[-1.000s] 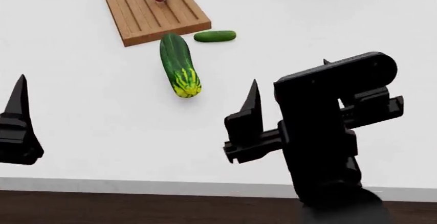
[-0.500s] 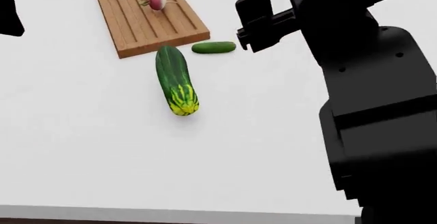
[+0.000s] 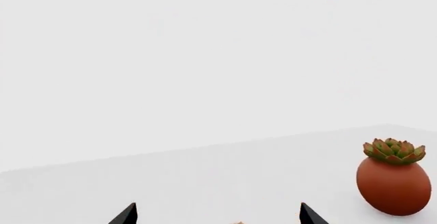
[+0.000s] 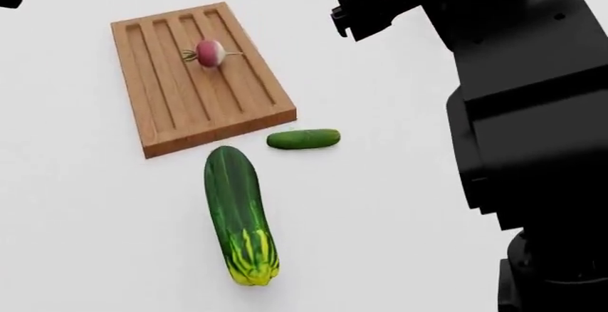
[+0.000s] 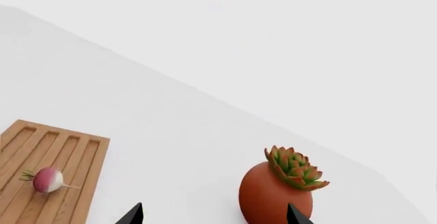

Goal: Clear the non-vegetable object off the cutting board and place the vegetables onto it.

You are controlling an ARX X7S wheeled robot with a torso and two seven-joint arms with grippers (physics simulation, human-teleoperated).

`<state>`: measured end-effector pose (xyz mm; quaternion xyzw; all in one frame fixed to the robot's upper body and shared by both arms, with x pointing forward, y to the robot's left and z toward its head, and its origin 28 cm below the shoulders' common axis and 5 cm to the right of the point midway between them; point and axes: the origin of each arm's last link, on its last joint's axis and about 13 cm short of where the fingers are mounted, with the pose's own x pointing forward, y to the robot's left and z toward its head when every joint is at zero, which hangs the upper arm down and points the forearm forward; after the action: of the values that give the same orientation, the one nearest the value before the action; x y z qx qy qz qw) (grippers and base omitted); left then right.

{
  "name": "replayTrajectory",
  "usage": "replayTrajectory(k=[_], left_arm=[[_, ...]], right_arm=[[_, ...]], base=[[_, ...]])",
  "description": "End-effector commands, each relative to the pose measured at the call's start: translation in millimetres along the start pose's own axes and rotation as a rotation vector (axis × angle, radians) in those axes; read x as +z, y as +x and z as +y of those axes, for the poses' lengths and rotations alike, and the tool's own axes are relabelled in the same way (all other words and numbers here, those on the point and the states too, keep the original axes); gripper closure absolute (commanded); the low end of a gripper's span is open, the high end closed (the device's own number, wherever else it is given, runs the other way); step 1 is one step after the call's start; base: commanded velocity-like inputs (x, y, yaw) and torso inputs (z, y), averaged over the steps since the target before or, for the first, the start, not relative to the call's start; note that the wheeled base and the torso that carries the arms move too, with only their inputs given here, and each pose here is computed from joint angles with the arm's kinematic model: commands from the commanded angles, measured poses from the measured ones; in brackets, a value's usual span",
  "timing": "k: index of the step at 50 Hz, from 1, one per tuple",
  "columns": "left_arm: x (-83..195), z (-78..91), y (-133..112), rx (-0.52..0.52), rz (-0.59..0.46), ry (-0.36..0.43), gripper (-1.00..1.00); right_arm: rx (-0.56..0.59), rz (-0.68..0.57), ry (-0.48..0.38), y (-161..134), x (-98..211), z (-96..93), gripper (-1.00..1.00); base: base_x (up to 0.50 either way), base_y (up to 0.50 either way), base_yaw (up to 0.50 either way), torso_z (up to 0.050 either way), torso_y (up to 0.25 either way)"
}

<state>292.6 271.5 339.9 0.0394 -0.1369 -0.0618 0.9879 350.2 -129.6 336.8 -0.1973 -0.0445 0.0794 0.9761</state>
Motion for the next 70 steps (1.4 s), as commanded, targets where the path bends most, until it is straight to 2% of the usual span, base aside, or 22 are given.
replayTrajectory(k=[1,32,37,61,70], left_arm=[[1.7,0.6,0.5,0.0,-0.001,-0.009,-1.0],[8.5,-0.4,0.4,-0.004,-0.053,0.012,-1.0],[7.8,0.0,0.7,0.006,-0.06,0.033,-1.0],[14.3,0.5,-1.4,0.001,-0.084,0.031,-1.0],[15.7,0.9,-1.3,0.008,-0.083,0.015,-1.0]], right_arm=[[0.007,0.012,-0.005,2.3,-1.1,-0.3,-1.0],[0.013,0.004,-0.013,1.6,-3.5,-0.3,-1.0],[0.018,-0.003,-0.009,1.3,-2.6,0.0,-1.0],[0.061,-0.031,0.015,-4.9,3.5,1.8,-1.0],[0.092,-0.032,0.03,-6.1,7.7,3.5,-1.0]], base=[[0.5,0.09,0.0,0.0,0.0],[0.5,0.07,0.0,0.0,0.001],[0.0,0.0,0.0,0.0,-0.122],[0.0,0.0,0.0,0.0,-0.249],[0.0,0.0,0.0,0.0,-0.068]])
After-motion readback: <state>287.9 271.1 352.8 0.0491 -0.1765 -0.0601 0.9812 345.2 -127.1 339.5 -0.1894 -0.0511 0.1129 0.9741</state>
